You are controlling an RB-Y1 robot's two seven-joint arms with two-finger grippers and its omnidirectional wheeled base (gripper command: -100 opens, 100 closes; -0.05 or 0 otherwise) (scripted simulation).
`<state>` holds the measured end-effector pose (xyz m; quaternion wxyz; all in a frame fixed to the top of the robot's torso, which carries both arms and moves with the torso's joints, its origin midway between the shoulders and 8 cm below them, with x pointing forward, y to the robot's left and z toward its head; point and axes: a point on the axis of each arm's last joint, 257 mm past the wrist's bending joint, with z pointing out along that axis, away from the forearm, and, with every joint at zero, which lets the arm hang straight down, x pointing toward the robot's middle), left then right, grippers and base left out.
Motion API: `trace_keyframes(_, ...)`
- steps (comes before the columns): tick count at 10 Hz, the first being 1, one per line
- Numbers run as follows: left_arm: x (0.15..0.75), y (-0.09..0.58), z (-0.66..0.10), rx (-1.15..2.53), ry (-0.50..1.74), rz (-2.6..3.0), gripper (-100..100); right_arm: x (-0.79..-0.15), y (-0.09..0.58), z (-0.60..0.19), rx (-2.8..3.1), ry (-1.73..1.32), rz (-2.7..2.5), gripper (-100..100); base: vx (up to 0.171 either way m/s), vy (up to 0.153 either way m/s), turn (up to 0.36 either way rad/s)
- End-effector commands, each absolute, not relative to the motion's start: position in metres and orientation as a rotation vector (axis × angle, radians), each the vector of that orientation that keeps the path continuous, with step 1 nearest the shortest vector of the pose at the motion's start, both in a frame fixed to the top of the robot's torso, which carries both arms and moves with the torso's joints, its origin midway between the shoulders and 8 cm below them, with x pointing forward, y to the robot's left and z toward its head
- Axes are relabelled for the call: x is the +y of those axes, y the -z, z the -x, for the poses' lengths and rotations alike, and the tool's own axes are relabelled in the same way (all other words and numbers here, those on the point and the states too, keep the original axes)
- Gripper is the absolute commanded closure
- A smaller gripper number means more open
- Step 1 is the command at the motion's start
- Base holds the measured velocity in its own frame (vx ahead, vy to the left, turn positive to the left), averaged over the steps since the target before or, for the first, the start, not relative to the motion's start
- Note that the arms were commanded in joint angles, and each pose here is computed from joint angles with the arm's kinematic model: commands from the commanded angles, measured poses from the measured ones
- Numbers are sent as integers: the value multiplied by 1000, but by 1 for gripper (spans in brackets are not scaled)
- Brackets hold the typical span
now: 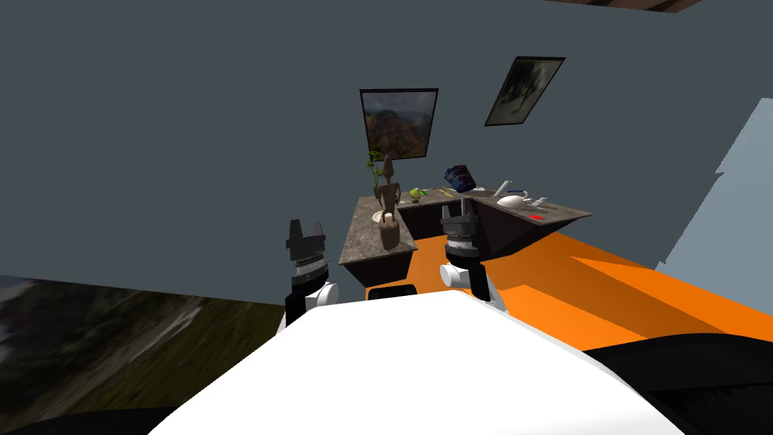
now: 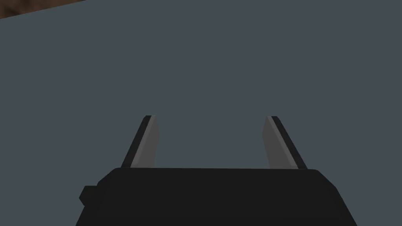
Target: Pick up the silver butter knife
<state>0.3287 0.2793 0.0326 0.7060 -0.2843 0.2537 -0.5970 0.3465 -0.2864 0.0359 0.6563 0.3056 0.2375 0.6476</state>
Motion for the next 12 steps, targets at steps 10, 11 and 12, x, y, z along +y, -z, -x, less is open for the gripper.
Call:
trace_keyframes(10,288,6,-356,844,1312,589,-100,-286,-36,-347,538,-1468,-693,0,-9,-62,0)
trace_keyframes(11,290,17,-362,893,1305,596,-100,-286,-36,-347,538,-1468,-693,0,-2,-43,-34)
trace_keyframes(12,293,30,-368,938,1295,613,-100,-286,-36,-347,538,-1468,-693,0,-3,-57,-59)
